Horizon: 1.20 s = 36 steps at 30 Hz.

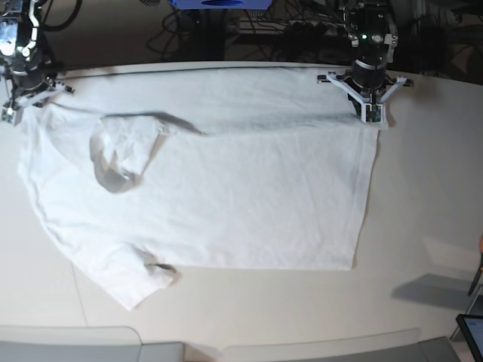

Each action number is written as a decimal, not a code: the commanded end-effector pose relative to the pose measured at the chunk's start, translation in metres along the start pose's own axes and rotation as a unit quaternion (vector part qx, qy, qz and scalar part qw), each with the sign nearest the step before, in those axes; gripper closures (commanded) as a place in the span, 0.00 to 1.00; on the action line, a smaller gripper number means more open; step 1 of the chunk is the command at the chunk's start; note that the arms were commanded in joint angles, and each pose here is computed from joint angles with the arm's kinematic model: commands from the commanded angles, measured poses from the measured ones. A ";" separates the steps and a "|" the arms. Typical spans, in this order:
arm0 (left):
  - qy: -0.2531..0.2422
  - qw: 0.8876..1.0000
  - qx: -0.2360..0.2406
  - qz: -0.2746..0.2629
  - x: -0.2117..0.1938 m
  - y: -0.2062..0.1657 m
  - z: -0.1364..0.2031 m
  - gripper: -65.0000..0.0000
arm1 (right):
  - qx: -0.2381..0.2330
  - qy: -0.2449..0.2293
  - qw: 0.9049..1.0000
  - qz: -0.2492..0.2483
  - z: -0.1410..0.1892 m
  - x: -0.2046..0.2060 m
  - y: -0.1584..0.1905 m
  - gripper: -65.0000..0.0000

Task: Fold the T-shirt properly
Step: 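Release the folded edge and move both grippers toward the hem corners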

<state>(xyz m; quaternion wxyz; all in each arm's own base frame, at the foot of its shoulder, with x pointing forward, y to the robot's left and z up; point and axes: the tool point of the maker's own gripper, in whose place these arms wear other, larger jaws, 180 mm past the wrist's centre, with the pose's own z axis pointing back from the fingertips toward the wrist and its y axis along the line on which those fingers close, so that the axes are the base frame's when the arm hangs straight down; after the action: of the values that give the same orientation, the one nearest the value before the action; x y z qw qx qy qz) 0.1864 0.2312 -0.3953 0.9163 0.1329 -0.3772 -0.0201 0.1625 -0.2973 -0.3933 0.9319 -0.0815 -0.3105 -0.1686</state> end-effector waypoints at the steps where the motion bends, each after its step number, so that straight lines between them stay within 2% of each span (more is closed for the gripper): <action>1: -0.022 1.000 0.007 0.000 0.014 0.005 0.001 1.00 | -0.006 -0.034 0.999 0.006 0.006 0.021 -0.005 0.99; 8: -0.068 0.998 0.012 0.002 0.047 0.009 0.013 1.00 | -0.013 -0.071 0.997 0.000 0.014 0.047 -0.011 0.99; 12: -0.091 0.995 0.047 0.019 0.066 0.035 0.008 1.00 | -0.003 -0.109 0.994 -0.010 0.011 0.079 -0.001 0.98; 17: -0.132 0.986 0.094 0.038 0.099 0.069 0.005 1.00 | 0.010 -0.174 0.985 -0.016 0.012 0.142 0.009 0.94; 22: -0.164 0.978 0.121 0.042 0.133 0.090 -0.009 0.99 | 0.025 -0.176 0.983 -0.053 -0.001 0.191 0.020 0.79; 26: -0.158 0.976 0.147 0.008 0.147 0.100 -0.031 0.99 | 0.037 -0.167 0.983 -0.066 -0.019 0.222 0.029 0.78; 30: -0.134 0.975 0.176 -0.021 0.147 0.108 -0.052 0.99 | 0.051 -0.159 0.985 -0.044 -0.042 0.248 0.039 0.77; 36: -0.120 0.976 0.183 -0.015 0.147 0.116 -0.066 0.99 | 0.115 -0.141 0.983 0.022 -0.066 0.274 0.057 0.76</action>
<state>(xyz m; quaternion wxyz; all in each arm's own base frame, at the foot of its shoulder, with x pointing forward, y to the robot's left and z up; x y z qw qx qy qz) 0.3216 0.3338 -0.3290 0.8423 0.2876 -0.4554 0.0213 0.4167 -0.3246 -0.3045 0.8994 0.0057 -0.4262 -0.0968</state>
